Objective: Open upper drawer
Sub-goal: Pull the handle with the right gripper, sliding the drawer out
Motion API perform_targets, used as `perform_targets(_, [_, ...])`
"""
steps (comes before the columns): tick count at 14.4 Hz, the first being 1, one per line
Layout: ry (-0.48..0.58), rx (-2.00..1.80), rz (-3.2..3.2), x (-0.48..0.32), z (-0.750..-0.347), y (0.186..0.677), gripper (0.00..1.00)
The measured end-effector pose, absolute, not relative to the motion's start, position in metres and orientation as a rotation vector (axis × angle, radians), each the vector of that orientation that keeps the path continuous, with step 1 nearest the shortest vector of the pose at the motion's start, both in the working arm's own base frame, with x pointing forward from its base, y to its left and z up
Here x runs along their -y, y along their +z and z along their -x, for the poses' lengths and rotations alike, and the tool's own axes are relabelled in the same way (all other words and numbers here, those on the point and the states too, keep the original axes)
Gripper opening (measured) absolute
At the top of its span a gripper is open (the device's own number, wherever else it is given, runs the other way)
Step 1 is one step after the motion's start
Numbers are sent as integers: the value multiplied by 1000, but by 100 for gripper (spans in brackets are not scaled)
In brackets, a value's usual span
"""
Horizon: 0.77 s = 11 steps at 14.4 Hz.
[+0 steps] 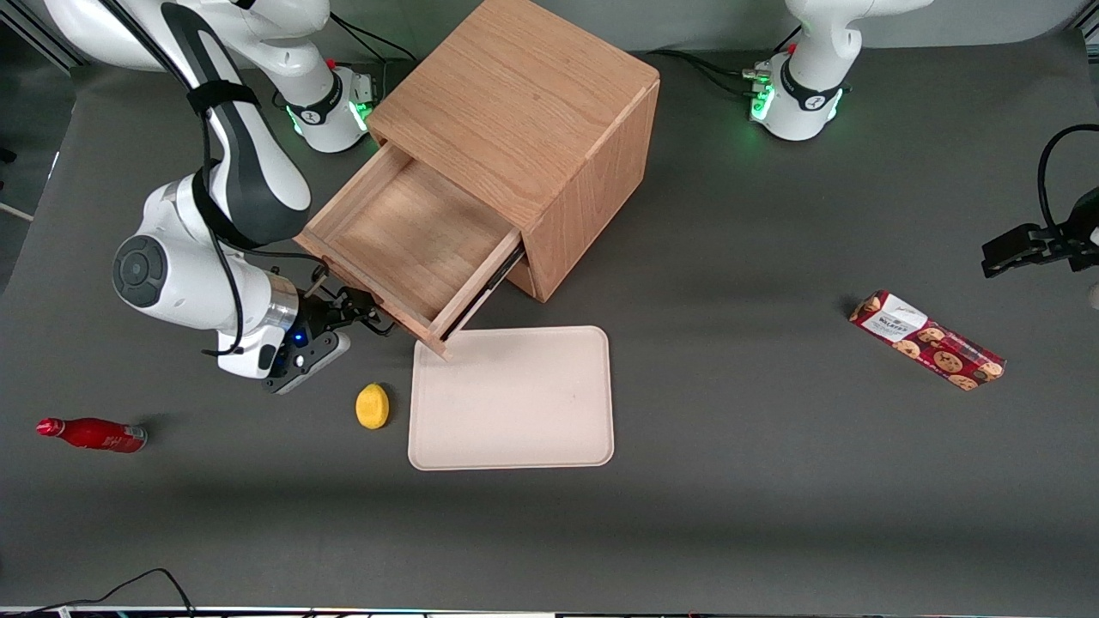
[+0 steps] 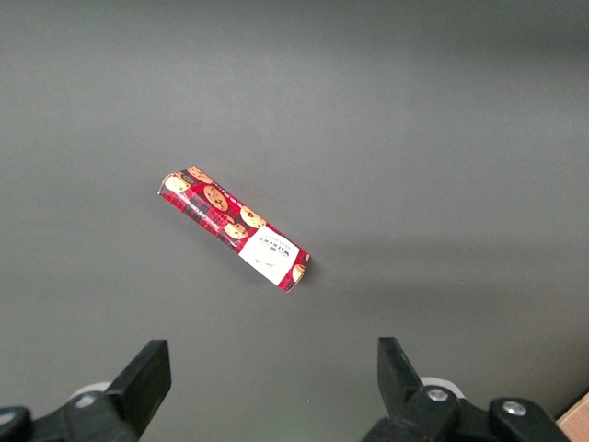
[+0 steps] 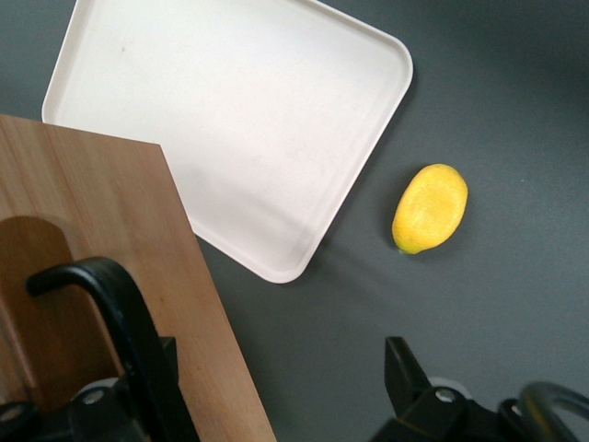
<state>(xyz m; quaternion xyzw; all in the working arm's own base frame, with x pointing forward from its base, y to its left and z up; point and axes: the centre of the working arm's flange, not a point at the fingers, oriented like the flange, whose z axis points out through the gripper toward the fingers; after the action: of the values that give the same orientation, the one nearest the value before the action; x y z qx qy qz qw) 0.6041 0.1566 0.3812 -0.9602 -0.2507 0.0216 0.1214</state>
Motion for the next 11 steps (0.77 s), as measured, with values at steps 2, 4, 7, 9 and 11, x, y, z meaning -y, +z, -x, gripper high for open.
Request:
perform_targets(2, [53,728,2807,-148,-610,382,100])
perform_targets(4, [45,728,2809,-142,-614,382,100])
perform_targets(7, [38,719,2814,-136,-618,383,100])
perform_targets(9, [39,719,2813,-135,-620,382,100])
perform_targets(11, [36,717,2813,-133,-622,383,100])
